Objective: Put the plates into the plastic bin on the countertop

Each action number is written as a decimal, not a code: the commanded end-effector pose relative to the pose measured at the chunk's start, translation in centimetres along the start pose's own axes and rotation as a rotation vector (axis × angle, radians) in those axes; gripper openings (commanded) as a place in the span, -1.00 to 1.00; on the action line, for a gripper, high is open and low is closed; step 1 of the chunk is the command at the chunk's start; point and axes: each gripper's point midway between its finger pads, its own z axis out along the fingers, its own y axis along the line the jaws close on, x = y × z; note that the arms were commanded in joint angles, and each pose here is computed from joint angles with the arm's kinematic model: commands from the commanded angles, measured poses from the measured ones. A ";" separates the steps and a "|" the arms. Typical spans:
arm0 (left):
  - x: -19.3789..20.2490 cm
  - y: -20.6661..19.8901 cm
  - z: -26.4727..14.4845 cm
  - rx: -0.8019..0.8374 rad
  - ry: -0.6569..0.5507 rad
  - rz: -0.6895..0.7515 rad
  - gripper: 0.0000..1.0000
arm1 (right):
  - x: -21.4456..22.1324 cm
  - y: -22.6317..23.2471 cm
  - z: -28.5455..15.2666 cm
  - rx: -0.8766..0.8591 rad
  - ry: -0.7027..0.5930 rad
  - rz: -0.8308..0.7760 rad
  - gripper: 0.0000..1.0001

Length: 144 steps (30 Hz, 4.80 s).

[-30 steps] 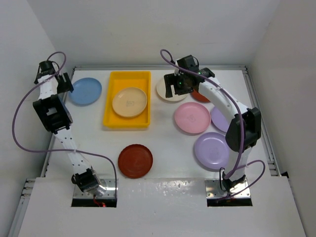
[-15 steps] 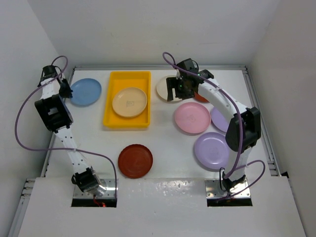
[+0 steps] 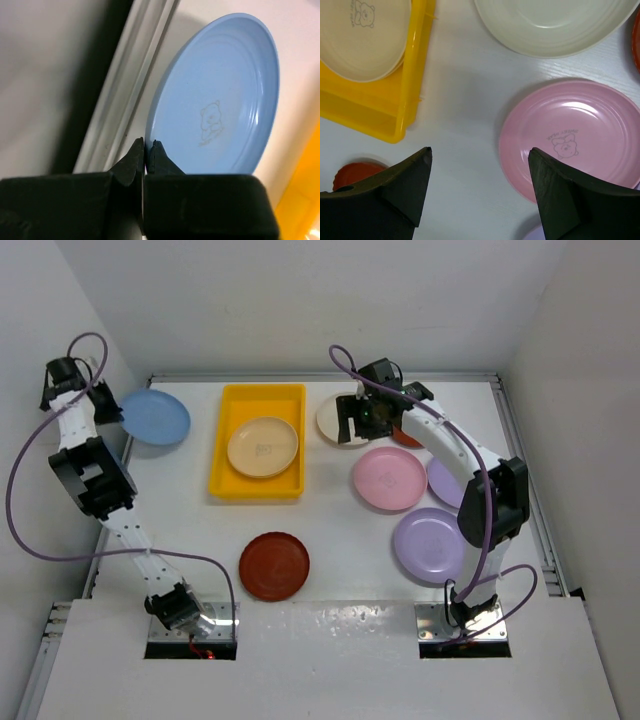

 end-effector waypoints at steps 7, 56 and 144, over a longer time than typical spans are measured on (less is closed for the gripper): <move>-11.9 -14.7 -17.3 0.293 -0.429 0.228 -1.00 | -1.7 1.1 0.1 -0.060 -0.081 -0.047 0.54; 7.1 -27.9 -8.2 0.402 0.007 0.654 0.30 | -3.5 -12.0 8.6 0.204 -0.159 0.662 0.05; 2.0 -21.4 -10.5 0.358 -0.096 0.555 0.36 | -13.6 9.9 1.4 -0.086 -0.468 -0.099 0.42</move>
